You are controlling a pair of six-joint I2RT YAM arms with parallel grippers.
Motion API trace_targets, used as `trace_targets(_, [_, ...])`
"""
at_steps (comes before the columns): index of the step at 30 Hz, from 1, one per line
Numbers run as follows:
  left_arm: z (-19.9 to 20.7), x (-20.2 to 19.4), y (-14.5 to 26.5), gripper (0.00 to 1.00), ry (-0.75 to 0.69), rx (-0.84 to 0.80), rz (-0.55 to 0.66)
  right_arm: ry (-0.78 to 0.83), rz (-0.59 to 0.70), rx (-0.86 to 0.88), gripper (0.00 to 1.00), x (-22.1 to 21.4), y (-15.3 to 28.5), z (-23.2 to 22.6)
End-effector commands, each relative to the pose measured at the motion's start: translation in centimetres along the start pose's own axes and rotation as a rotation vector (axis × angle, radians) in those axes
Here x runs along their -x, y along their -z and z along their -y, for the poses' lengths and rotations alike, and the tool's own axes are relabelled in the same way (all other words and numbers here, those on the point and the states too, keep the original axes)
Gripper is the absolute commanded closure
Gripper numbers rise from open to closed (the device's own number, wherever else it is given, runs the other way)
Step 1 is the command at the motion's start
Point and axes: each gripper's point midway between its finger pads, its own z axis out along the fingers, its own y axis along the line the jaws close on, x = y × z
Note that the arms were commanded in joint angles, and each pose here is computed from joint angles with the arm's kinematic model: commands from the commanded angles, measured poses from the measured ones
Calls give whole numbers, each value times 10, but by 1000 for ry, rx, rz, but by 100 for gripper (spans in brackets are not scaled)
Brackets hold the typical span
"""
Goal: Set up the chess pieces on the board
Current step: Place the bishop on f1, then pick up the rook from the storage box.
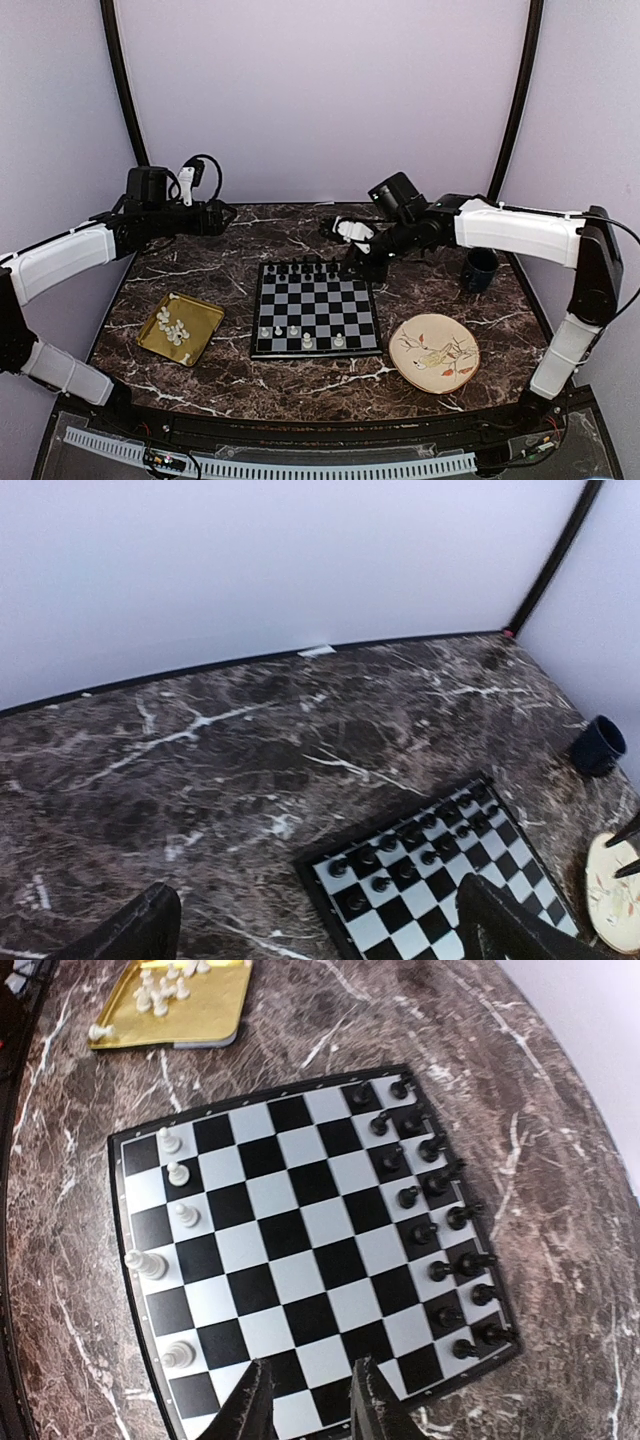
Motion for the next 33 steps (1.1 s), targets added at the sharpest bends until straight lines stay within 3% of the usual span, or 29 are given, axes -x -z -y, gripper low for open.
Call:
trace_targets(1, [-62, 26, 41, 1, -23, 402, 139, -67, 114, -51, 71, 6, 41, 24])
trace_targets(4, [-94, 11, 46, 1, -135, 595, 42, -112, 148, -78, 71, -10, 50, 36])
trace_targets(7, [-111, -6, 55, 4, -70, 700, -34, -115, 154, -119, 71, -23, 56, 47])
trace_targets(11, [-105, -22, 62, 37, -8, 678, -188, -98, 159, -142, 71, -25, 60, 51])
trace_targets(17, [-94, -89, 77, 59, 107, 643, -554, -100, 149, -89, 71, -35, 50, 40])
trace_targets(23, [-105, -152, 99, 64, 148, 704, -795, -87, 141, -53, 71, -37, 46, 35])
trace_targets(29, [-117, -178, 100, 55, 257, 702, -830, -78, 138, -40, 71, -38, 45, 32])
trace_targets(33, [-117, -188, 94, 57, 360, 612, -819, -70, 133, -46, 71, -40, 46, 31])
